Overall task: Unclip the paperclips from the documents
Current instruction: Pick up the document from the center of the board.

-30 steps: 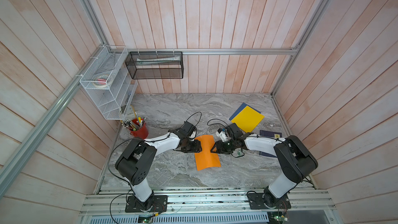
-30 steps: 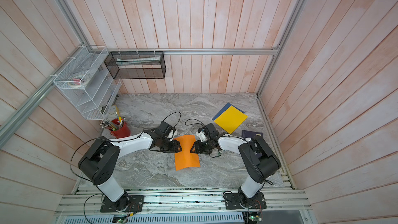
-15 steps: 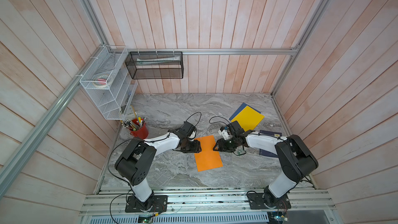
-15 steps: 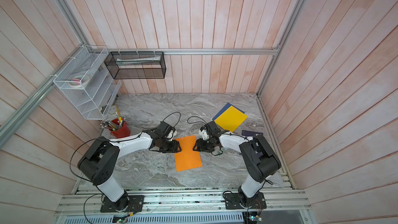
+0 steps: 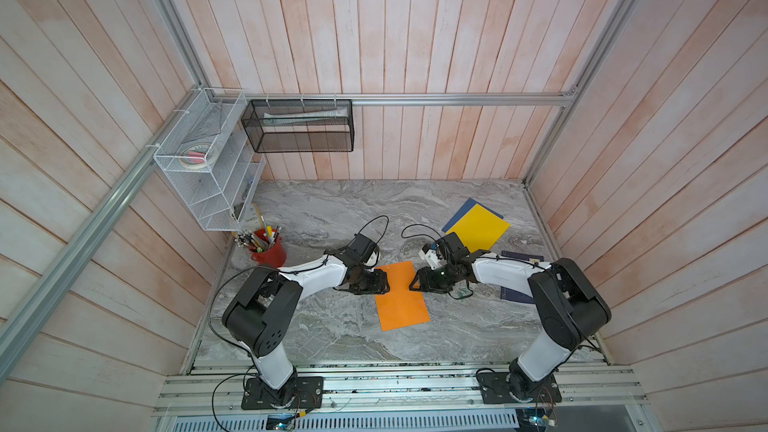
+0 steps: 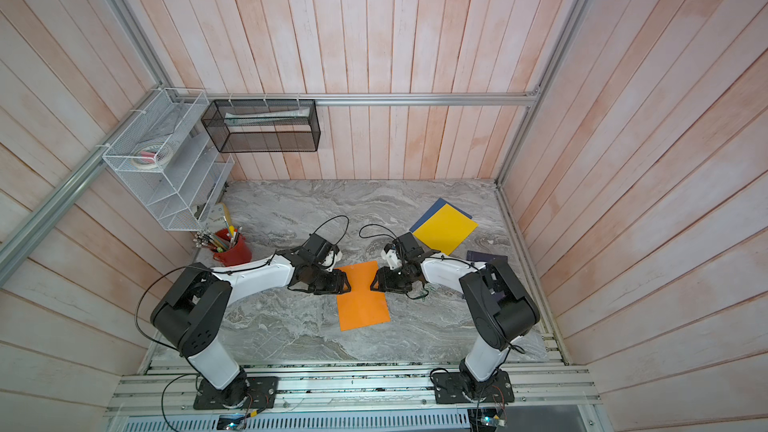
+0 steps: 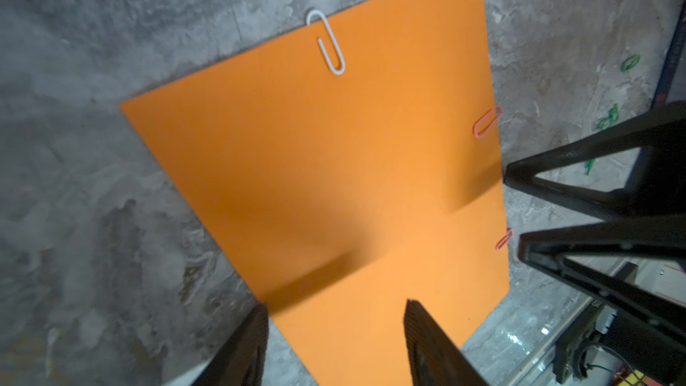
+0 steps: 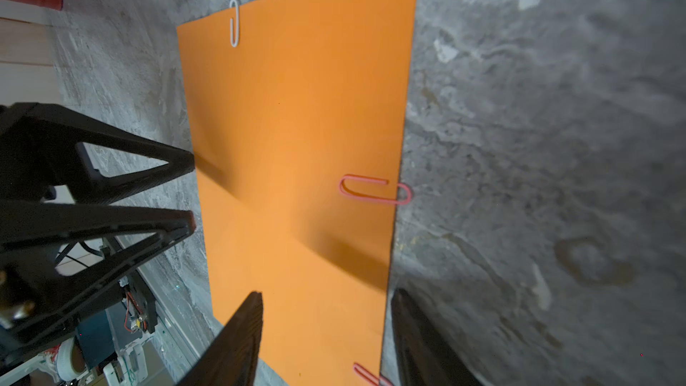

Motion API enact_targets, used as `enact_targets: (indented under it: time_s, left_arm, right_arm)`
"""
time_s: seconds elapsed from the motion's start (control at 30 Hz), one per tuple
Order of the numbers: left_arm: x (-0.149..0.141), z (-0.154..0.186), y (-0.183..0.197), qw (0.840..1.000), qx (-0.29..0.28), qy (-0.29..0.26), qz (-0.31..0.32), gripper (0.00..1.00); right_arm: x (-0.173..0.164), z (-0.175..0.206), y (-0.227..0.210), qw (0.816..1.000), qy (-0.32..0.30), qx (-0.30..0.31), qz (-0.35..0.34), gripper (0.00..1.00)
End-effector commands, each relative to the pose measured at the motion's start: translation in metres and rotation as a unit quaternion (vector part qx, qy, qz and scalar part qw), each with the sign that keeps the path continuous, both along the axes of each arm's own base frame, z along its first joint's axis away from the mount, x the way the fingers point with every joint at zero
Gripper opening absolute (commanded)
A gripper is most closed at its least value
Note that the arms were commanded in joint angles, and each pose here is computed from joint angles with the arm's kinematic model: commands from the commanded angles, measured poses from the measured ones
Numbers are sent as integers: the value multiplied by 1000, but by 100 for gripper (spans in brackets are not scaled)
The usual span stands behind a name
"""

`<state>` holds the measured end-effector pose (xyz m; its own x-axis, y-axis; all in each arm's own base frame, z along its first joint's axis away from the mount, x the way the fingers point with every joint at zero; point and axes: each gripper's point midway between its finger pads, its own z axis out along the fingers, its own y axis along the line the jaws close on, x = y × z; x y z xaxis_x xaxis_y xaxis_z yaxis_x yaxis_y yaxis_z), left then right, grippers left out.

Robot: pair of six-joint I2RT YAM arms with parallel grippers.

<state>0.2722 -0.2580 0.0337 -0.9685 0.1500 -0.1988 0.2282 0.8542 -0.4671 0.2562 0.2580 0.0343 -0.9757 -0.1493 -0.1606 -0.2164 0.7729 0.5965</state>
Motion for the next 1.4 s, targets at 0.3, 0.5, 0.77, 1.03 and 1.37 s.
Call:
enact_targets:
  time_s: [0.3,0.5,0.77,1.03,1.37]
  left_arm:
    - [2,-2,-9,1000,-15,8,-2,62]
    - [2,1,-10,1000,-21,6,0,62]
    - [3,5,-16,999,-35,2,-2,62]
    - [2,8,-22,999,-45,2,-5,62]
    - [-1,7,-22,999,-45,5,-6,62]
  right_arm:
    - [-20,-15,10,999,39,7,13,62]
    - [-18,-7,18,999,31,38,11,64]
    - [-14,4,31,997,21,73,14,68]
    - [-20,4,39,996,25,85,23,69]
    - [-22,2,40,996,26,83,24,58]
